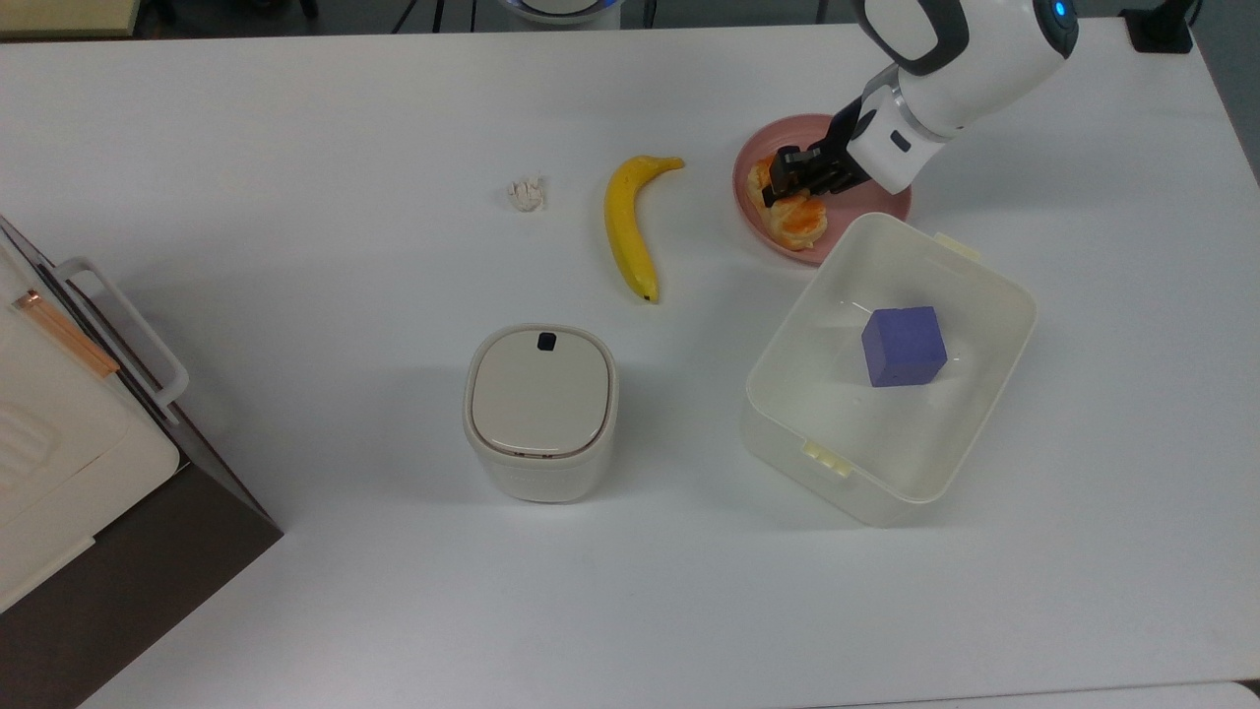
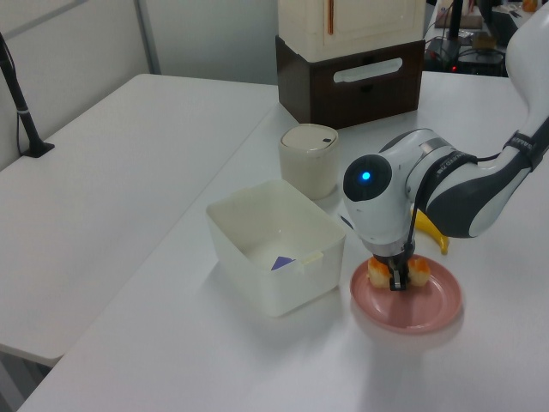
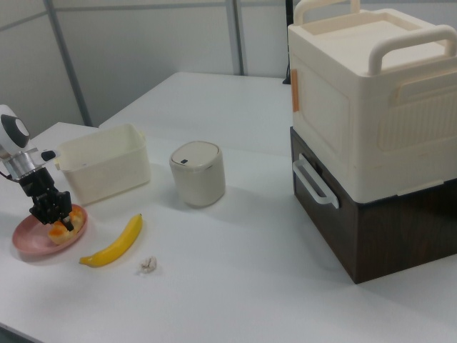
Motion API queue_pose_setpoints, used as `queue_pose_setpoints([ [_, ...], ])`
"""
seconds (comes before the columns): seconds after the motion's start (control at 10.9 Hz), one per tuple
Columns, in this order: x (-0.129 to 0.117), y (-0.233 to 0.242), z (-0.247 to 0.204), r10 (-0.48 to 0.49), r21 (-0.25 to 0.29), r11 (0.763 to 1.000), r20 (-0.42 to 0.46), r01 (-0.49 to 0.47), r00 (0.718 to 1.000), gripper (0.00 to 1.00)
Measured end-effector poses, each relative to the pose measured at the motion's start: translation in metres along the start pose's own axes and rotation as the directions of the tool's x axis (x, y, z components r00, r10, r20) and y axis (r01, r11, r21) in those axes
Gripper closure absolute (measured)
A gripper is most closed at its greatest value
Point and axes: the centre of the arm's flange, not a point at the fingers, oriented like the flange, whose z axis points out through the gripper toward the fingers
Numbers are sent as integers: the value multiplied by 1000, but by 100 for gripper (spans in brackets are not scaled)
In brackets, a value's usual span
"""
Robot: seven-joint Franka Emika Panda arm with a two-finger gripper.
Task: Put the bread on the table
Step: 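Lower the gripper and close it on the bread roll, then lift the bread roll off the plate and carry it past the banana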
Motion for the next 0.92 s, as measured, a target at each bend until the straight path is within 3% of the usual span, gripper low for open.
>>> queue_pose_setpoints([
  [0.28, 3, 24, -27, 66, 30, 997, -36, -65, 997, 80],
  [0.55, 3, 92, -68, 188, 95, 979, -72, -181, 980, 88],
  [0.92, 23, 216, -28, 366, 111, 925, 2, -364, 931, 88],
])
